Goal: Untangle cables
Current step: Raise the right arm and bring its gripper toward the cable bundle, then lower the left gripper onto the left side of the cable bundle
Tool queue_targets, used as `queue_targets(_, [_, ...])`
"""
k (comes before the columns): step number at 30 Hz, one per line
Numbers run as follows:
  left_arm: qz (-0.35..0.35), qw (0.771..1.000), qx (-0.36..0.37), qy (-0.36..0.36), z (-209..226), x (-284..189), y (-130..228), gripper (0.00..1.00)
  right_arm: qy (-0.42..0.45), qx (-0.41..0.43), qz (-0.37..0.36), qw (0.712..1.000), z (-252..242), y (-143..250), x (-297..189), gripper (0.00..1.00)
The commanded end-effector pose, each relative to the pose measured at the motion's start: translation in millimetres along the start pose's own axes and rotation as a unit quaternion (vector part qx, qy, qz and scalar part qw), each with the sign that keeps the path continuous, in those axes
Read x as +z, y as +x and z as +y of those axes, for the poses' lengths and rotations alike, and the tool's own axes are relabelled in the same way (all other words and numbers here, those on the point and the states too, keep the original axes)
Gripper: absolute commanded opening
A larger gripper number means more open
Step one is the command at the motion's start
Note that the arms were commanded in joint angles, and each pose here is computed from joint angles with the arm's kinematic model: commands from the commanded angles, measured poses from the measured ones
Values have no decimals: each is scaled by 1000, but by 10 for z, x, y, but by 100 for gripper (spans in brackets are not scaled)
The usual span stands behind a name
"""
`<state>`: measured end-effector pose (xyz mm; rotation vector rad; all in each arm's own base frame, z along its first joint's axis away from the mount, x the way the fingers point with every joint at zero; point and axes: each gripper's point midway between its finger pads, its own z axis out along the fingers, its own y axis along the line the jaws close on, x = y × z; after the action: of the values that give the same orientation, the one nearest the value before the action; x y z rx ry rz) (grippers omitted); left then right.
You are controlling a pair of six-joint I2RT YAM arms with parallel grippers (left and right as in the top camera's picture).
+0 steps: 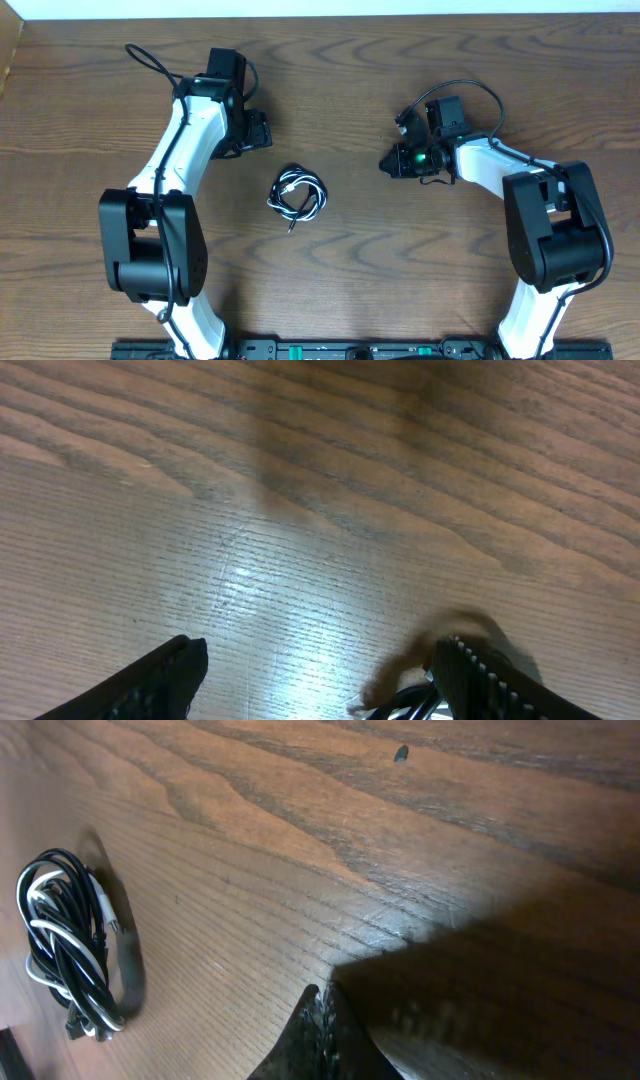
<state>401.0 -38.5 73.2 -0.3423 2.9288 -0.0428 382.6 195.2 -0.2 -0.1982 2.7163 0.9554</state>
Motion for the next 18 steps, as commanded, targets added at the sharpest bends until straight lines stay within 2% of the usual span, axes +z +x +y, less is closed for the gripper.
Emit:
queue_targets(1, [0, 1000, 0, -9, 20, 13, 9, 77, 28, 8, -2, 1000, -111, -8, 31, 1])
queue_targets(16, [1, 1000, 0, -9, 20, 13, 10, 77, 30, 8, -3, 1000, -118, -15, 28, 1])
queue_targets(17, [1, 1000, 0, -9, 20, 13, 10, 73, 30, 8, -3, 1000, -118, -15, 28, 1])
queue_targets(18, [1, 1000, 0, -9, 20, 13, 10, 57, 30, 8, -3, 1000, -118, -15, 28, 1])
